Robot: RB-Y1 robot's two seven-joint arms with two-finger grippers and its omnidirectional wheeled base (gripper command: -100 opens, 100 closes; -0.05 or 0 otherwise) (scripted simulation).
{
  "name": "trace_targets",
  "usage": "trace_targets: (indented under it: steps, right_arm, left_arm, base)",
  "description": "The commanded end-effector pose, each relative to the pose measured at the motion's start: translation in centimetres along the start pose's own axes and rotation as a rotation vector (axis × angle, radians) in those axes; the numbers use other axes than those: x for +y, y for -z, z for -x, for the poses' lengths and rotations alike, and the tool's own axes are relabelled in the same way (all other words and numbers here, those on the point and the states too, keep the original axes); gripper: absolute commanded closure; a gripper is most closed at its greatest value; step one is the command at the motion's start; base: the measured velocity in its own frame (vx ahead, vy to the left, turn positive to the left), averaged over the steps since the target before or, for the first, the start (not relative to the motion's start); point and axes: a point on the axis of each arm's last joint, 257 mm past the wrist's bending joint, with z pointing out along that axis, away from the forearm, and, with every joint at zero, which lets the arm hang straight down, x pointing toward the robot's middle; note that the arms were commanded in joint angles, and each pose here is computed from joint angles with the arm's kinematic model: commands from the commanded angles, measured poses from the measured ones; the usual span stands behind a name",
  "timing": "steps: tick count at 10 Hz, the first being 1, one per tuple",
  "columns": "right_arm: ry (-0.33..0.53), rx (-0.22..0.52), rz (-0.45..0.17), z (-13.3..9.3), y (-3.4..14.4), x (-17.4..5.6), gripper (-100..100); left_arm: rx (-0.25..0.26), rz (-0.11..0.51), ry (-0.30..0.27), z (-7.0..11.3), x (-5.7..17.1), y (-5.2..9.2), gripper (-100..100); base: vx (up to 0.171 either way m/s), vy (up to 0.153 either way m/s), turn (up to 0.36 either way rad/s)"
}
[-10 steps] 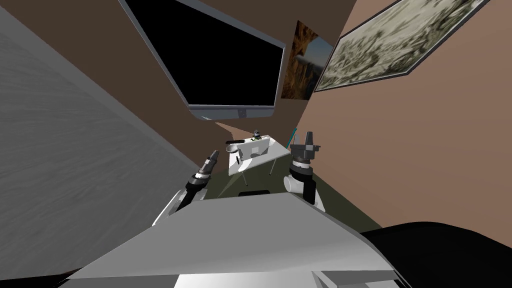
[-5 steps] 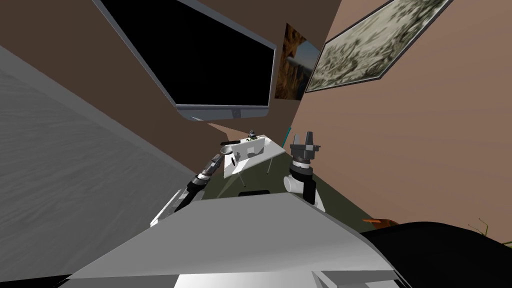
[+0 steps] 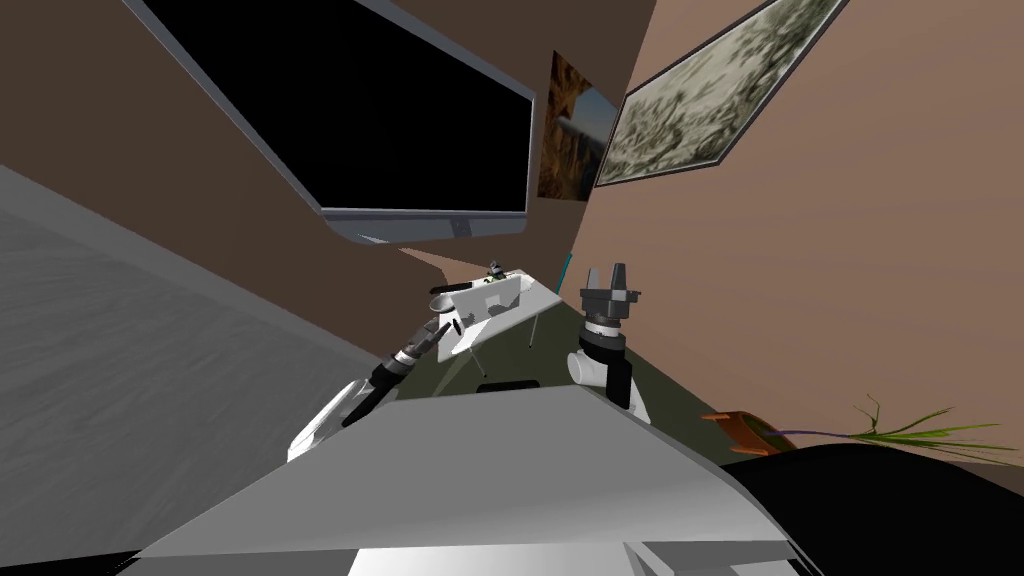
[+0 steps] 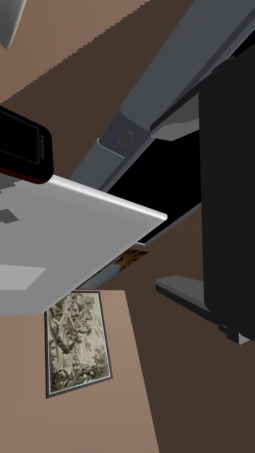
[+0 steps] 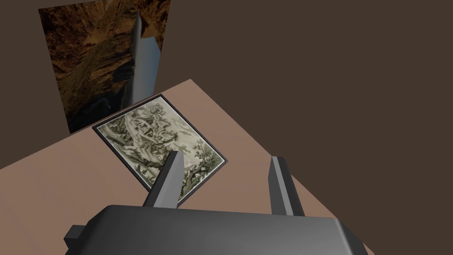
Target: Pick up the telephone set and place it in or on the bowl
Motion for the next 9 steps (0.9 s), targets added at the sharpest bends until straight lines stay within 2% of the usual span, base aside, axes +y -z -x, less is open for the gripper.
trace_targets:
  steps: [1, 5, 9]
  right_arm:
    - [0.0, 0.0, 0.0, 0.0, 0.0, 0.0, 0]
    - [0.0, 0.0, 0.0, 0.0, 0.0, 0.0, 0]
    - [0.0, 0.0, 0.0, 0.0, 0.0, 0.0, 0]
  left_arm:
    - [0.032, 0.009, -0.019, -1.0, 0.7, 0.3, -100]
    - [0.189, 0.027, -0.138, -4.7, 4.1, 2.7, -100]
    - [0.311, 0.036, -0.226, -7.1, 6.8, 5.0, -100]
  base:
    - [0.005, -0.018, -0.026]
    - [0.007, -0.025, -0.116]
    - [0.009, -0.026, -0.096]
